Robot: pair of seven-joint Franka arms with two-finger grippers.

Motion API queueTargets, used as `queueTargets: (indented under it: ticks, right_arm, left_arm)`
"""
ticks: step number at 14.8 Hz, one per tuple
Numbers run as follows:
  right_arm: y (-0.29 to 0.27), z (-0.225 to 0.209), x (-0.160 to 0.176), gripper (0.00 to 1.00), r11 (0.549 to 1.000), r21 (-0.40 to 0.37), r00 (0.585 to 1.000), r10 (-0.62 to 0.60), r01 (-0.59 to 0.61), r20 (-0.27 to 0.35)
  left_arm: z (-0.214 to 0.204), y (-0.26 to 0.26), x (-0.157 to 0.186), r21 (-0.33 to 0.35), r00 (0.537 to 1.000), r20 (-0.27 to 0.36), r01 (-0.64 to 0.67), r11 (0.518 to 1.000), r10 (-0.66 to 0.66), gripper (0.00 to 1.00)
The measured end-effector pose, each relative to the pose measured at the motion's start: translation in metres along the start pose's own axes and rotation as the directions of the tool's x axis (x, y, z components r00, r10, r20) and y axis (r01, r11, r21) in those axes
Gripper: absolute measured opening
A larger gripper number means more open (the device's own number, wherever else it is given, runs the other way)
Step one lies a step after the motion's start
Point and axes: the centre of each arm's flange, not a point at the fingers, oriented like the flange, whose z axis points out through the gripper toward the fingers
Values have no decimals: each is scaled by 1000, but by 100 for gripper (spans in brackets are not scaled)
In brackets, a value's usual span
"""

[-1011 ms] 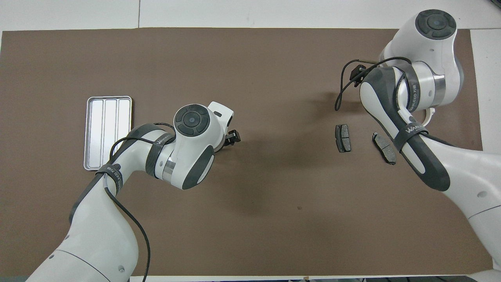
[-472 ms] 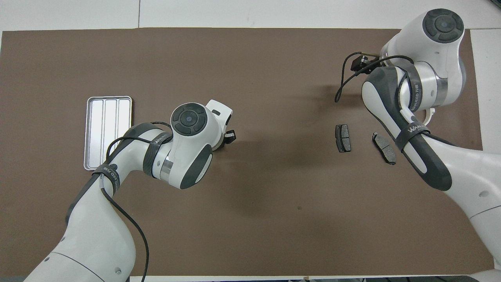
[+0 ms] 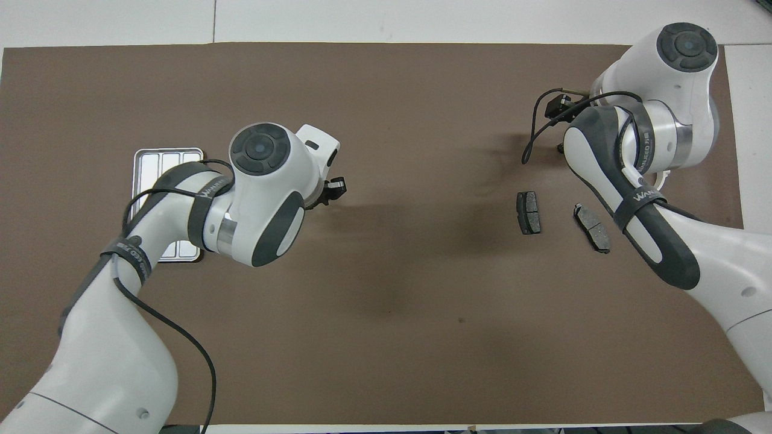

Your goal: Pick bearing gear from pile to tray

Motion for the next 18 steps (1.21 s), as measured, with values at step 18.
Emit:
queueTargets:
  ticks: [18]
  right_arm:
    - [0,47,-10,90,999,20,999,-46,46,19]
  left_arm:
    - [-25,-339,33,-5,965,19,-260,966,260,28]
